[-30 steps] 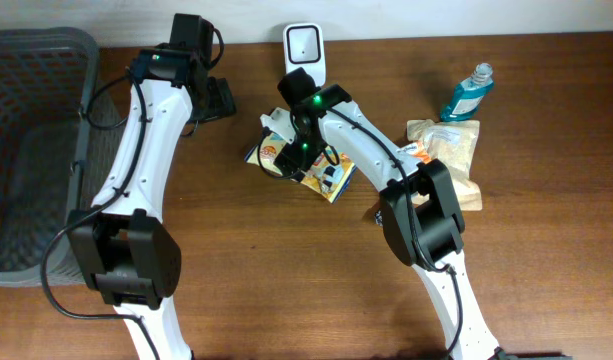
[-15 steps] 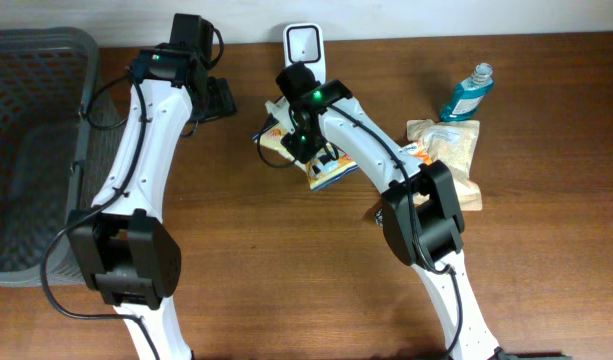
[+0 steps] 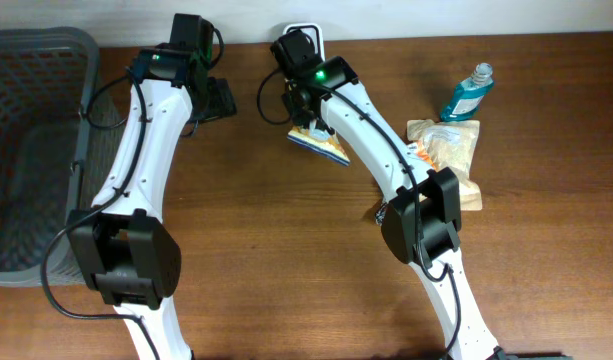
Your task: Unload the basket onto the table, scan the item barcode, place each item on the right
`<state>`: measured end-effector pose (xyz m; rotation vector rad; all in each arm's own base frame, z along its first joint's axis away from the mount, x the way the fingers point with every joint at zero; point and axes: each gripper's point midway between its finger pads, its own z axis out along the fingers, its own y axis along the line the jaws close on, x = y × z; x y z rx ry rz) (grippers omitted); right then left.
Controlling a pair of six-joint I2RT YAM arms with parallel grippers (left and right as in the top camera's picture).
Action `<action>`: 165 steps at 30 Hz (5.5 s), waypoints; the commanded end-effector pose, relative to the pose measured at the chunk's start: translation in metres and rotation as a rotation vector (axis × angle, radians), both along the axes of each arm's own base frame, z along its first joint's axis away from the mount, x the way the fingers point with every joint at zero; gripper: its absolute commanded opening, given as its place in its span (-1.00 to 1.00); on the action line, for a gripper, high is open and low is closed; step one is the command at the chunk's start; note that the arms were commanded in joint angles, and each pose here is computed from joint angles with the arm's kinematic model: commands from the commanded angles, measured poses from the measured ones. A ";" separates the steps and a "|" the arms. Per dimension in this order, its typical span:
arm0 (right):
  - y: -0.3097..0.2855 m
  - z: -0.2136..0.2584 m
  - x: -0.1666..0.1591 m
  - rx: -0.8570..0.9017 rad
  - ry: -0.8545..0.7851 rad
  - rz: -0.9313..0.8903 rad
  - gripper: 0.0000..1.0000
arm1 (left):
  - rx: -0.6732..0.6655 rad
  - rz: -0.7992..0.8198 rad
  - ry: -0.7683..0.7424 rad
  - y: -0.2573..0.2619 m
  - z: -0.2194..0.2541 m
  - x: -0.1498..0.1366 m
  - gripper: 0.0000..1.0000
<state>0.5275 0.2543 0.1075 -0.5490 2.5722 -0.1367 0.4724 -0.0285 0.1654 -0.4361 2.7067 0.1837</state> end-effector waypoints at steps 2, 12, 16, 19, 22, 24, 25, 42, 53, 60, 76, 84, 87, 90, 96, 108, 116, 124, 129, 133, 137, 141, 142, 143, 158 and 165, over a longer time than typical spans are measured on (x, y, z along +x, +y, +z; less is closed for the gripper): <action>0.000 0.011 -0.007 0.037 0.021 -0.011 -0.92 | 0.003 0.009 0.025 -0.001 -0.011 -0.002 0.98; 0.007 -0.041 -0.067 0.088 0.329 0.052 0.71 | 0.003 0.009 0.025 -0.001 -0.011 -0.002 0.98; 0.002 -0.022 -0.067 0.106 0.323 -0.003 0.97 | 0.003 0.009 0.025 -0.001 -0.011 -0.002 0.98; -0.010 0.000 -0.067 0.115 0.327 -0.043 0.97 | 0.003 0.009 0.026 -0.001 -0.011 -0.002 0.98; -0.018 -0.001 -0.076 0.106 0.372 -0.055 0.97 | 0.003 0.009 0.025 -0.001 -0.011 -0.002 0.98; -0.029 -0.005 -0.080 0.065 0.393 -0.068 0.97 | 0.003 0.009 0.025 -0.001 -0.011 -0.002 0.98; -0.032 -0.008 -0.080 0.059 0.400 -0.073 0.97 | 0.003 0.009 0.025 -0.001 -0.011 -0.002 0.98; -0.027 -0.113 -0.087 0.142 0.492 -0.072 0.50 | 0.003 0.008 0.025 -0.002 -0.011 -0.002 0.98; -0.019 -0.080 -0.069 0.170 0.429 -0.061 -0.46 | 0.003 0.008 0.025 -0.002 -0.011 -0.002 0.98; -0.037 -0.022 -0.042 0.074 0.272 -0.108 -0.92 | 0.003 0.007 0.025 -0.002 -0.011 -0.002 0.98; -0.046 0.065 0.078 0.122 -0.361 -0.323 -0.92 | 0.003 0.007 0.025 -0.002 -0.011 -0.002 0.98; -0.030 0.028 0.088 0.159 -0.324 -0.288 -0.92 | 0.003 0.007 0.025 -0.002 -0.011 -0.002 0.98; -0.030 0.026 0.088 0.158 -0.323 -0.288 -0.92 | 0.003 0.006 0.025 -0.002 -0.011 -0.002 0.98; -0.029 0.025 0.090 0.162 -0.329 -0.288 -0.92 | 0.004 0.006 0.026 -0.002 -0.011 -0.002 0.98; -0.029 0.025 0.090 0.161 -0.328 -0.288 -0.92 | 0.003 0.006 0.025 -0.002 -0.011 -0.002 0.98; -0.092 0.204 0.049 0.286 -0.527 -0.465 -0.92 | 0.003 0.005 0.025 -0.003 -0.011 -0.002 0.98; -0.280 0.268 -0.010 0.300 -0.555 -0.883 -0.92 | 0.004 0.005 0.025 -0.003 -0.011 -0.002 0.98; -0.474 0.198 -0.085 0.170 -0.361 -1.410 -0.92 | 0.003 0.005 0.025 -0.003 -0.011 -0.002 0.98; -0.549 0.143 -0.115 0.158 -0.231 -1.581 -0.92 | 0.003 0.005 0.026 -0.003 -0.011 -0.002 0.98; -0.590 0.098 -0.127 0.127 -0.159 -1.668 -0.92 | 0.004 0.005 0.025 -0.003 -0.011 -0.002 0.98; -0.623 0.051 -0.140 0.105 -0.086 -1.739 -0.90 | 0.003 0.005 0.025 -0.003 -0.011 -0.002 0.98; -0.646 0.014 -0.149 0.095 -0.043 -1.786 -0.81 | 0.003 0.005 0.025 -0.003 -0.011 -0.002 0.98; -0.649 0.009 -0.150 0.093 -0.038 -1.791 -0.77 | 0.003 0.005 0.025 -0.003 -0.011 -0.002 0.98; -0.652 0.004 -0.151 0.092 -0.033 -1.797 -0.69 | 0.003 0.005 0.025 -0.003 -0.011 -0.002 0.98; -0.649 0.004 -0.150 0.103 -0.017 -1.775 0.99 | 0.003 0.005 0.025 -0.003 -0.011 -0.002 0.98; -0.638 0.054 -0.148 0.201 -0.089 -1.749 0.99 | 0.003 0.005 0.025 -0.003 -0.011 -0.002 0.98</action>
